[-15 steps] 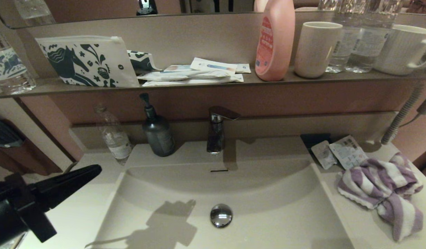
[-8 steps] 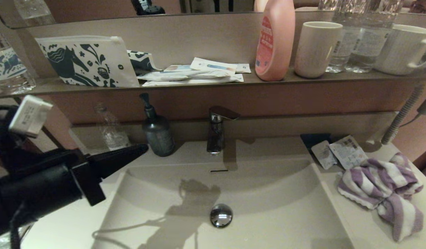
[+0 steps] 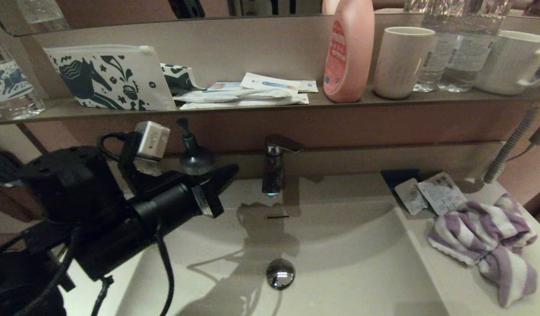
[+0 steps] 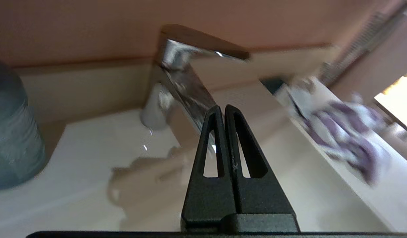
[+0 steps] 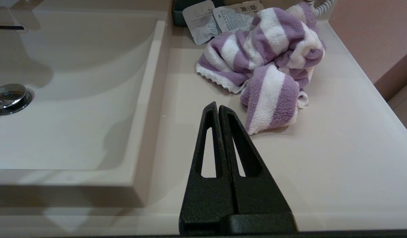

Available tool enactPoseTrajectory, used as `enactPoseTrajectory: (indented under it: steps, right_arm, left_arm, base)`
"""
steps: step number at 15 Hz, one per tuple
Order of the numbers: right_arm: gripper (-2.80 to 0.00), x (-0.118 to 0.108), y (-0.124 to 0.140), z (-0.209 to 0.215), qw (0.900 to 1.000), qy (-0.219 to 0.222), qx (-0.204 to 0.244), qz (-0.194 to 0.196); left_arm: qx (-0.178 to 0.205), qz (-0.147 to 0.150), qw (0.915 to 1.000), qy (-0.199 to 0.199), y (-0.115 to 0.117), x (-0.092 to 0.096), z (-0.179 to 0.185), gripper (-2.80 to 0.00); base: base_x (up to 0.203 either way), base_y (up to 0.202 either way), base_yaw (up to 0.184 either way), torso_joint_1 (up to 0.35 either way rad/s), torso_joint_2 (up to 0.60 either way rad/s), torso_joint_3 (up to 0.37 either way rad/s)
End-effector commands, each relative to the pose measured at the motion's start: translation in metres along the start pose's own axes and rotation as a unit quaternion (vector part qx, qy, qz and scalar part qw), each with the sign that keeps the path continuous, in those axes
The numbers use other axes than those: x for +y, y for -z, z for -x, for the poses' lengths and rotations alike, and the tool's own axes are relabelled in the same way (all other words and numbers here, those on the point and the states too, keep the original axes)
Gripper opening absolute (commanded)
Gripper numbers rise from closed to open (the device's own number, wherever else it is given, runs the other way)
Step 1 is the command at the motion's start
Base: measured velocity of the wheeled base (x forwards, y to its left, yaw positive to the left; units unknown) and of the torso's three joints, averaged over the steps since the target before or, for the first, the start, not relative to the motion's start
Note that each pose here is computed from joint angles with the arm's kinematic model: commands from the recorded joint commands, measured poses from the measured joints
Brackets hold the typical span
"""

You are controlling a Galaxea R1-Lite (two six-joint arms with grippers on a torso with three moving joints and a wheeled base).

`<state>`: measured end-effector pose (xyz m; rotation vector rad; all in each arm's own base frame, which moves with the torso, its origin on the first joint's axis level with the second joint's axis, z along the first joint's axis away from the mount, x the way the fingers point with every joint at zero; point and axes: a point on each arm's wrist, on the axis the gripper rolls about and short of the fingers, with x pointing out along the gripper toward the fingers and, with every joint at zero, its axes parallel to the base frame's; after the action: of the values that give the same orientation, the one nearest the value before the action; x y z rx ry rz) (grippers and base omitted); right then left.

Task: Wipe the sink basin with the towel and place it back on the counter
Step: Turn on the faucet

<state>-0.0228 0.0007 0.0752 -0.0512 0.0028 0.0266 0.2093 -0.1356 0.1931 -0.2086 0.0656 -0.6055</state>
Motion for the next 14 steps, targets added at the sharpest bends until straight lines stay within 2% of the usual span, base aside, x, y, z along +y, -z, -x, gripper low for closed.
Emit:
enactPoseTrajectory:
  steps: [1,3,4,6,9,12,14]
  right_arm:
    - [-2.8,0.0,0.0,0.0,1.0,-0.001,0.0,0.0]
    - [-2.8,0.0,0.0,0.0,1.0,-0.001,0.0,0.0]
    - [-2.8,0.0,0.0,0.0,1.0,-0.001,0.0,0.0]
    - [-2.8,0.0,0.0,0.0,1.0,-0.001,0.0,0.0]
    - [-2.8,0.0,0.0,0.0,1.0,-0.001,0.0,0.0]
    - [-2.8,0.0,0.0,0.0,1.0,-0.001,0.0,0.0]
    - [-2.8,0.0,0.0,0.0,1.0,-0.001,0.0,0.0]
  left_arm:
    - [0.006,-0.001,0.9999,-0.012,0.02,-0.001,-0.03,-2.8]
    - [-0.003,-0.004,0.9999,-0.011,0.022,-0.01,-0.045,-2.8]
    - [0.0,-0.019,0.9998,-0.01,0.024,-0.01,-0.048,-2.8]
    - [0.011,-0.069,0.9975,-0.003,0.03,-0.009,-0.055,-2.8]
    - [0.025,-0.122,0.9922,0.004,0.038,-0.011,-0.07,-2.8]
    - [0.043,-0.154,0.9872,0.003,0.035,-0.012,-0.081,-2.8]
    - [0.049,-0.157,0.9864,0.002,0.03,-0.014,-0.089,-2.8]
  base:
    - [0.0,0.0,0.0,0.0,0.0,0.0]
    - [0.0,0.0,0.0,0.0,0.0,0.0]
    - [0.0,0.0,0.0,0.0,0.0,0.0]
    - [0.0,0.0,0.0,0.0,0.0,0.0]
    - [0.0,0.0,0.0,0.0,0.0,0.0]
    - [0.0,0.0,0.0,0.0,0.0,0.0]
    - [0.0,0.0,0.0,0.0,0.0,0.0]
